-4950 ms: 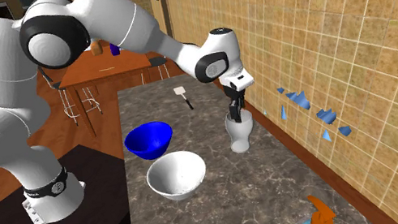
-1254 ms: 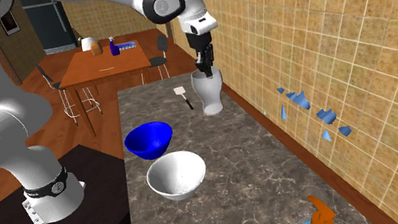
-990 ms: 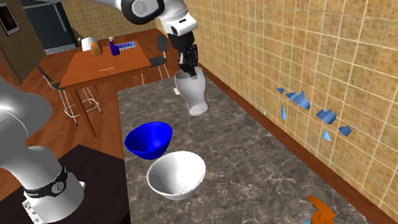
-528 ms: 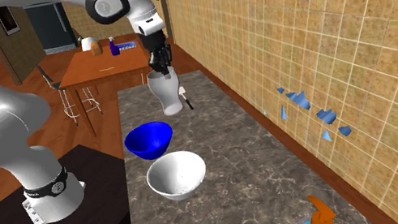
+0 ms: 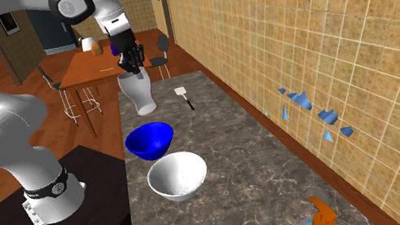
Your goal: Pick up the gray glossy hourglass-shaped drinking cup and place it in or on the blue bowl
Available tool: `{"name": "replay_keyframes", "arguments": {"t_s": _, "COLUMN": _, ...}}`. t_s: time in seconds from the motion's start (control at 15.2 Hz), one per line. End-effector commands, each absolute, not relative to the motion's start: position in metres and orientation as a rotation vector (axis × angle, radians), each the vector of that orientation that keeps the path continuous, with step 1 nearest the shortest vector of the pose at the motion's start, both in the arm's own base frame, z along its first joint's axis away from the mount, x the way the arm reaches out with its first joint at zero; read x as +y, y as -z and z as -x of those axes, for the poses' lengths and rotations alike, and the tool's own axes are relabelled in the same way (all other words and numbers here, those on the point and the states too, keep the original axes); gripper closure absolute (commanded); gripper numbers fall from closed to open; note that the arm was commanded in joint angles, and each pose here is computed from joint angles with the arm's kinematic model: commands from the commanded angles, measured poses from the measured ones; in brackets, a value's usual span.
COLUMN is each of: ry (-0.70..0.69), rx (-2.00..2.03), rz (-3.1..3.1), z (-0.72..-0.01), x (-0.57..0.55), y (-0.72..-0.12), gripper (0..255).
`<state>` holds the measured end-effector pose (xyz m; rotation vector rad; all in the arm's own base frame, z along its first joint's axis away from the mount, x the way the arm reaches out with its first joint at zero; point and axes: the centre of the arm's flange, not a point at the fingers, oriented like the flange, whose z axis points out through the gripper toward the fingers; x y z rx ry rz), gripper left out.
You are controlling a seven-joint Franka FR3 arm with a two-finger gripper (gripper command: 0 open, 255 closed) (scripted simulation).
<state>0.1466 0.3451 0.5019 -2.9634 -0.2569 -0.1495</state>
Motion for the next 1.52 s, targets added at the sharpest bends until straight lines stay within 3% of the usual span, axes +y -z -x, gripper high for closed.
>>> {"name": "replay_keyframes", "arguments": {"t_s": 0.0, "ry": 0.149, "rx": -0.256, "rz": 2.963, "z": -0.14, "x": 0.339, "y": -0.496, "gripper": 255}}
{"name": "replay_keyframes", "arguments": {"t_s": 1.45, "ry": 0.149, "rx": -0.256, "rz": 2.963, "z": -0.14, "x": 0.339, "y": -0.387, "gripper": 255}}
